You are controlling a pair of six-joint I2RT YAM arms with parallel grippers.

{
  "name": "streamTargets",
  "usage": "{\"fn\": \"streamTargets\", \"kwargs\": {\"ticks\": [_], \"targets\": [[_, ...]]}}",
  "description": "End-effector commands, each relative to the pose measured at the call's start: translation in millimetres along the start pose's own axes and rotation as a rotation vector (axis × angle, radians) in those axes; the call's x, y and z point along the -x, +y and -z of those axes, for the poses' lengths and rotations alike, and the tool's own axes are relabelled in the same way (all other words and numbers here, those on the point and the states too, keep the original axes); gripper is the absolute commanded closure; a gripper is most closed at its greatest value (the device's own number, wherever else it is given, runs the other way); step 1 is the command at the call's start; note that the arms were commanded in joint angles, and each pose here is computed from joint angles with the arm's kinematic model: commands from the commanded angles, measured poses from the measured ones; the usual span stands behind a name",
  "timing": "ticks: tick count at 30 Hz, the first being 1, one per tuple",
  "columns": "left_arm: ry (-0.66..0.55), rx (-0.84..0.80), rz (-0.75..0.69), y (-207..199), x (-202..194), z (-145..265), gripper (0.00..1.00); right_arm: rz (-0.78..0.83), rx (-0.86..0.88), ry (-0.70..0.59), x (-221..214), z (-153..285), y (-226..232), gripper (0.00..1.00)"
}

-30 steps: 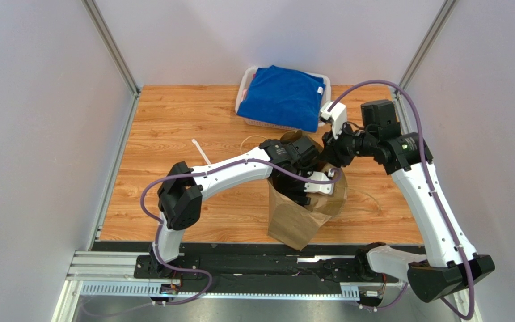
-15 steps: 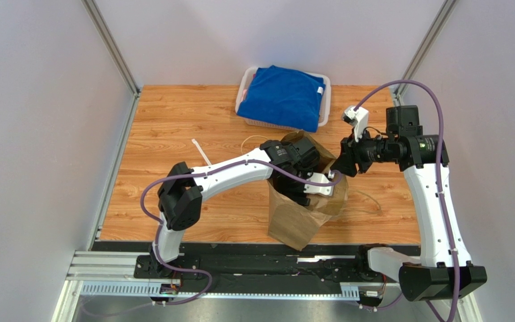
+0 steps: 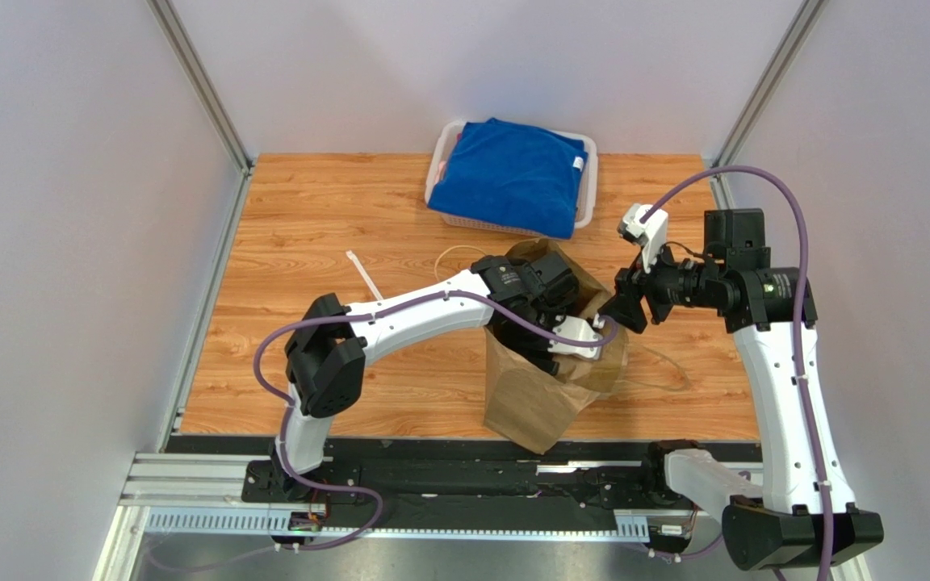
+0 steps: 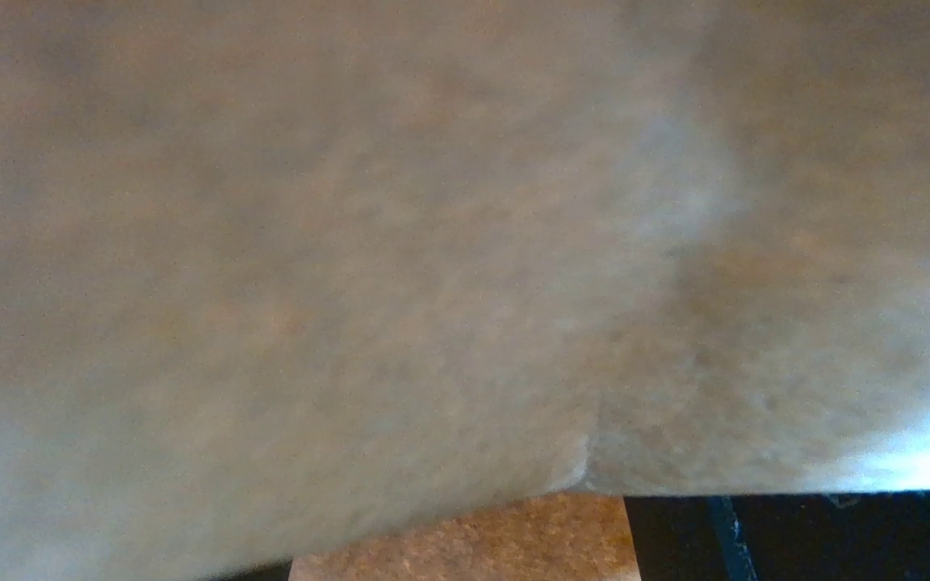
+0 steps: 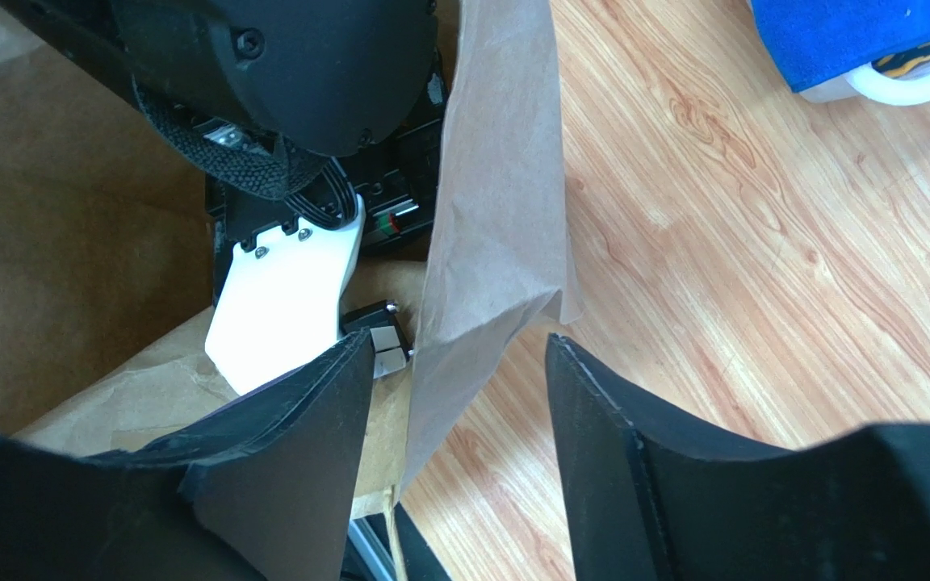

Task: Pack the takeout coffee

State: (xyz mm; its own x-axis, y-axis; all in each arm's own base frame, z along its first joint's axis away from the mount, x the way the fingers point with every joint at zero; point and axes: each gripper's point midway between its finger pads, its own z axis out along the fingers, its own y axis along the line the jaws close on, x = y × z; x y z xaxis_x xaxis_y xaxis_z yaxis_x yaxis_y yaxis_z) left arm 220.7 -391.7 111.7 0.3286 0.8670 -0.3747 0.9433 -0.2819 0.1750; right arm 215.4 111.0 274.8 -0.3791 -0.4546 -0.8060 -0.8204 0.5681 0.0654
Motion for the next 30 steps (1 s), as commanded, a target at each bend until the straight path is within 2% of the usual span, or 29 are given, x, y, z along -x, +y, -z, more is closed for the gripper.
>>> {"fn": "streamTargets", "kwargs": {"ticks": [1, 8, 12, 15, 20, 26, 27, 30], "targets": [[0.077, -0.076, 0.053, -18, -25, -17, 0.67, -0.160, 0.095, 0.238, -69, 8, 40, 0.43], [0.079, -0.078, 0.053, -19, -26, -17, 0.67, -0.177, 0.092, 0.140, -42, 16, 40, 0.45], [0.078, -0.081, 0.050, -20, -26, -18, 0.67, -0.269, 0.045, 0.071, -16, 16, 26, 0.46], [0.076, -0.077, 0.048, -19, -25, -18, 0.67, -0.264, 0.047, 0.074, -10, 17, 22, 0.48], [0.077, -0.080, 0.053, -18, -26, -20, 0.66, -0.204, 0.047, 0.140, -33, 24, 32, 0.58], [0.074, -0.083, 0.055, -19, -25, -20, 0.67, -0.179, 0.040, 0.186, -63, 17, 36, 0.62], [0.073, -0.082, 0.053, -19, -25, -19, 0.67, -0.180, 0.041, 0.187, -64, 17, 37, 0.63], [0.075, -0.087, 0.051, -21, -26, -20, 0.67, -0.180, 0.033, 0.183, -62, 17, 34, 0.82]]}}
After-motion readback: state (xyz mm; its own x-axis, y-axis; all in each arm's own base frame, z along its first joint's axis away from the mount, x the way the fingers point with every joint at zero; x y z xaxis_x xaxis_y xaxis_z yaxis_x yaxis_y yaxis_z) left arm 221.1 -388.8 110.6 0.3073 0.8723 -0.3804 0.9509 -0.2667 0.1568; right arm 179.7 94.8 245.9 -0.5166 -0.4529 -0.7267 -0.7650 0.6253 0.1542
